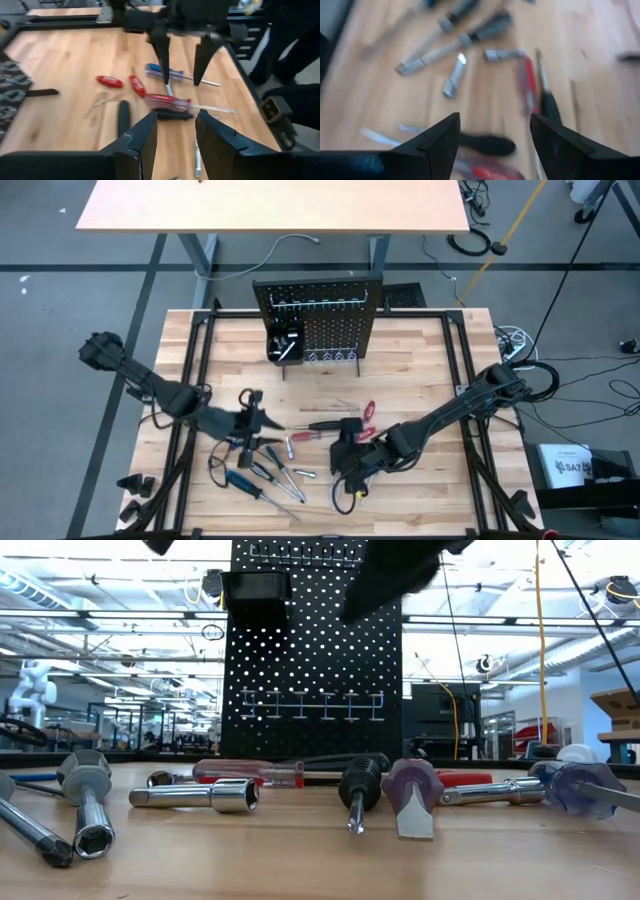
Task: Hang tools onto peg board
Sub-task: Put the extension bar into the black bin on the pegboard
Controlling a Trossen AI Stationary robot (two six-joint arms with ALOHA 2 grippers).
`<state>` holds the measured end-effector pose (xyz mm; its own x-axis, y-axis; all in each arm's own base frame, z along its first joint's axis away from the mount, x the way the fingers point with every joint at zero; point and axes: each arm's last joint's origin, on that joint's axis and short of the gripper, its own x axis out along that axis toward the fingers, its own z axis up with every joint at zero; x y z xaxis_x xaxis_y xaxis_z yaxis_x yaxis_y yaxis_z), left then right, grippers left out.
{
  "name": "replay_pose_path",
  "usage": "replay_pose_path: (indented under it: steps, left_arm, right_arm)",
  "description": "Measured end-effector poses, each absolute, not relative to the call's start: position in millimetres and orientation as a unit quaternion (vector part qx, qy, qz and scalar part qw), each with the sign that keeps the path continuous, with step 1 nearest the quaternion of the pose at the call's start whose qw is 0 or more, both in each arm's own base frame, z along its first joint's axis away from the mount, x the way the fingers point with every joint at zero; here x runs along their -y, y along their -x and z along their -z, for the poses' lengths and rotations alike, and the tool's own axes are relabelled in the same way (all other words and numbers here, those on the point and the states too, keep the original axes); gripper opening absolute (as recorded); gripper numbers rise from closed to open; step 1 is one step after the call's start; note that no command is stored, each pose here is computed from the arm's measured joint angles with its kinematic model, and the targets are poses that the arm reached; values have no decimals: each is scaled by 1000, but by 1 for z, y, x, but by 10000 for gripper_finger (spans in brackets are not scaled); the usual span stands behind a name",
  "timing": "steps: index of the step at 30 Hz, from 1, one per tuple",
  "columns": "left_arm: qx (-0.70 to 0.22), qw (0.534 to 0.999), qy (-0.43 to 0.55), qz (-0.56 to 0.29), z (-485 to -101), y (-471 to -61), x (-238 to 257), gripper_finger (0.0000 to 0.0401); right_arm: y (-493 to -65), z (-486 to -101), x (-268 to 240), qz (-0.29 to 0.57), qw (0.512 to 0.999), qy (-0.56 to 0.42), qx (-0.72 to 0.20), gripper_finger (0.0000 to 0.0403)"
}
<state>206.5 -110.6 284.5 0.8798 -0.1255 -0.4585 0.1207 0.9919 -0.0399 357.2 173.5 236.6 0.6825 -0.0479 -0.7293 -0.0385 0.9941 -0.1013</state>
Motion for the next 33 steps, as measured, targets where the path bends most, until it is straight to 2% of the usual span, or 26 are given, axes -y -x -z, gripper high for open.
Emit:
replay_pose_path:
  steps: [5,8,18,29,33]
  left_arm:
    - [-225,972,21,65,-259,-198,121,137]
    - [-216,975,19,55,-250,-194,124,137]
    - [-174,983,42,34,-226,-197,130,137]
    - [-191,981,26,22,-204,-209,138,137]
    - [-190,981,27,22,-203,-211,139,137]
  right_arm:
    - [-374,-237,-179,-54,937,37,-342,232]
    - [-383,-226,-179,-60,938,35,-338,232]
    - [-406,-175,-175,-34,933,20,-359,232]
    - [-418,-132,-185,-25,935,-18,-353,232]
    - [-418,-118,-188,-2,932,-11,-361,221]
